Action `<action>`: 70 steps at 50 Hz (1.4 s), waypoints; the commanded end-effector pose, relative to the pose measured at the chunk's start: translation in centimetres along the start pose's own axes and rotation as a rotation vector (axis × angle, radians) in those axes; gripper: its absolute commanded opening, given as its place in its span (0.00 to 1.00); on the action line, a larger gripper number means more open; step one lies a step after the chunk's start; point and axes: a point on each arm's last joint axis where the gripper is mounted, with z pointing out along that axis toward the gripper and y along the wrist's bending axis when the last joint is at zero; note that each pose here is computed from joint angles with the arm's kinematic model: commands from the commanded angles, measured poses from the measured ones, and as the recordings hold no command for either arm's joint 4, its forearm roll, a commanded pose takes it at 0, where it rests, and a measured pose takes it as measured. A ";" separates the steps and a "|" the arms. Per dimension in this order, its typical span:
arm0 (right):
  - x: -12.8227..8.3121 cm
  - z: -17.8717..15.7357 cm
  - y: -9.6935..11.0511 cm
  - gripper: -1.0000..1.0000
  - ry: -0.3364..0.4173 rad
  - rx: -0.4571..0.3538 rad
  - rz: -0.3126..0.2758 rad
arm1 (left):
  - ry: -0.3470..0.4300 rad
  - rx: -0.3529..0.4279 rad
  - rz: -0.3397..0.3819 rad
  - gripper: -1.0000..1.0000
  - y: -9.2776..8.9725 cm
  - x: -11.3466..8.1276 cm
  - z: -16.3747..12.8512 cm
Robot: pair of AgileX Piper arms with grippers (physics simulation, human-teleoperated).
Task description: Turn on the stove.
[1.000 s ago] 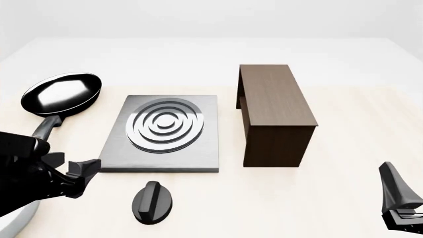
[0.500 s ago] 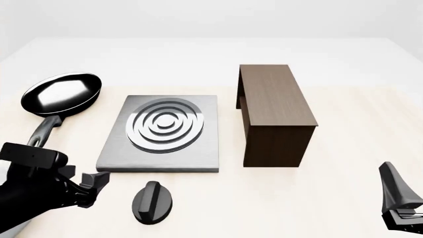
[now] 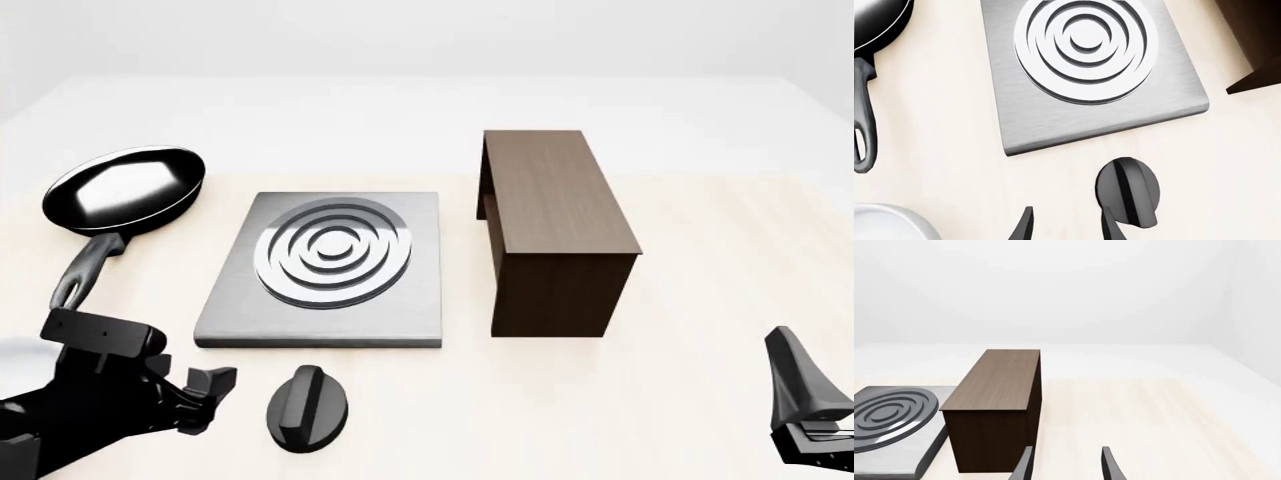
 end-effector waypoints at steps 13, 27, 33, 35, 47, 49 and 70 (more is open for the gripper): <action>0.0 0.0 0.0 1.00 0.000 0.000 0.000 | 0.029 -0.002 0.005 1.00 0.1 1.0 1.4; 0.0 0.0 0.0 1.00 0.000 0.000 0.000 | 0.044 0.000 0.021 1.00 0.0 1.5 2.2; 0.0 0.0 0.0 1.00 0.000 0.000 0.000 | 0.053 0.014 0.026 1.00 -0.2 1.7 2.5; 0.0 0.0 0.0 1.00 0.000 0.000 0.000 | 0.050 0.013 0.043 1.00 -0.2 1.7 2.5; 0.0 0.0 0.0 1.00 0.000 0.000 0.000 | 0.062 0.028 0.045 1.00 -0.6 1.9 3.2; 0.0 0.0 0.0 1.00 0.000 0.000 0.000 | 0.063 0.029 0.044 1.00 -0.6 2.0 3.2; 0.0 0.0 0.0 1.00 0.000 0.000 0.000 | 0.088 0.051 0.045 1.00 -1.1 2.9 3.9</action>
